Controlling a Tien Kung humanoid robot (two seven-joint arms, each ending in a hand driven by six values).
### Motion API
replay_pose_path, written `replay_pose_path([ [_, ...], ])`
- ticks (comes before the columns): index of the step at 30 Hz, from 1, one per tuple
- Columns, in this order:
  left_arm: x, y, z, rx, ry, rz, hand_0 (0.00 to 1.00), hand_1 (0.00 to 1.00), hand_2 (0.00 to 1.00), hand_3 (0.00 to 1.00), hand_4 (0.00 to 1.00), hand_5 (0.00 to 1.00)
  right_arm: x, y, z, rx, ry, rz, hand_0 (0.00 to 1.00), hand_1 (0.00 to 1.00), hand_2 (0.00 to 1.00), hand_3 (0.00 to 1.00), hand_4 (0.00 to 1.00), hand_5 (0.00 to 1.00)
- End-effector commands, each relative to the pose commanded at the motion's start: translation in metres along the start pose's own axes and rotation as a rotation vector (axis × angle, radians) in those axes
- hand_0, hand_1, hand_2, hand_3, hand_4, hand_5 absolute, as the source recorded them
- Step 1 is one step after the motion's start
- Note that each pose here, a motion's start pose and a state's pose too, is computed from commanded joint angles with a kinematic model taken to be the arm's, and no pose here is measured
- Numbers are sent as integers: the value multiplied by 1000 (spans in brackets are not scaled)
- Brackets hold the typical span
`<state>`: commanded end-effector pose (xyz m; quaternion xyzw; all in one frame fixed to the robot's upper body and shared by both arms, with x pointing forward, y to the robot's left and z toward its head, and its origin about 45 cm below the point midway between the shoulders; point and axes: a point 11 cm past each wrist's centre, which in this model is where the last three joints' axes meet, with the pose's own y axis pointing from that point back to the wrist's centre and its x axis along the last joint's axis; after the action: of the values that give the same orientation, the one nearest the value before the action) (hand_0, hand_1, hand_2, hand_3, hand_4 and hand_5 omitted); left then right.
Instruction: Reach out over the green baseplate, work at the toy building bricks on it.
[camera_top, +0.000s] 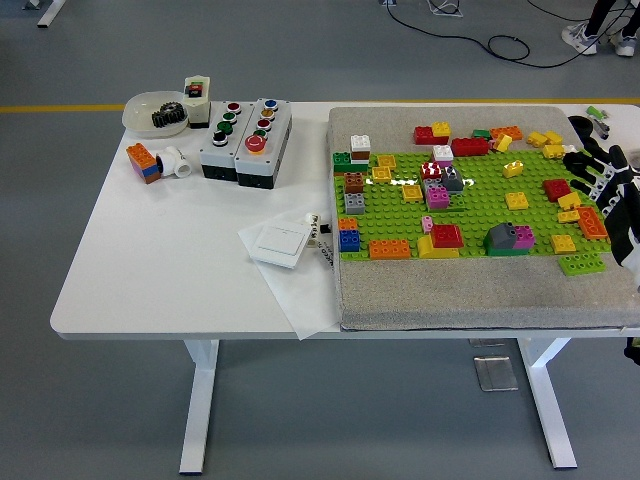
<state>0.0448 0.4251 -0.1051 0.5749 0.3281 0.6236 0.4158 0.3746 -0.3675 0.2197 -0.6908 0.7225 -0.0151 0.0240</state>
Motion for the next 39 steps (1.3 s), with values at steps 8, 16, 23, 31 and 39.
replay_pose_path([
  [8,0,0,1,-2,1,0,798,815,830,659,663,657,0,0,0,0,-2,2,858,805,822,825,998,922],
  [16,0,0,1,-1,1,-1,797,815,830,661,663,654,2,0,1,-4,-2,5,858,806,822,825,998,923],
  [23,-1,0,0,0,1,-1,798,816,831,661,663,654,1,1,3,-9,-2,1,859,806,822,825,998,924],
  [31,-1,0,-1,3,-2,-1,799,816,832,660,663,654,1,2,4,-10,-1,2,859,807,822,825,998,925],
  [39,-1,0,-3,7,-5,0,799,816,831,661,664,655,1,3,5,-14,0,4,862,807,822,825,998,924],
])
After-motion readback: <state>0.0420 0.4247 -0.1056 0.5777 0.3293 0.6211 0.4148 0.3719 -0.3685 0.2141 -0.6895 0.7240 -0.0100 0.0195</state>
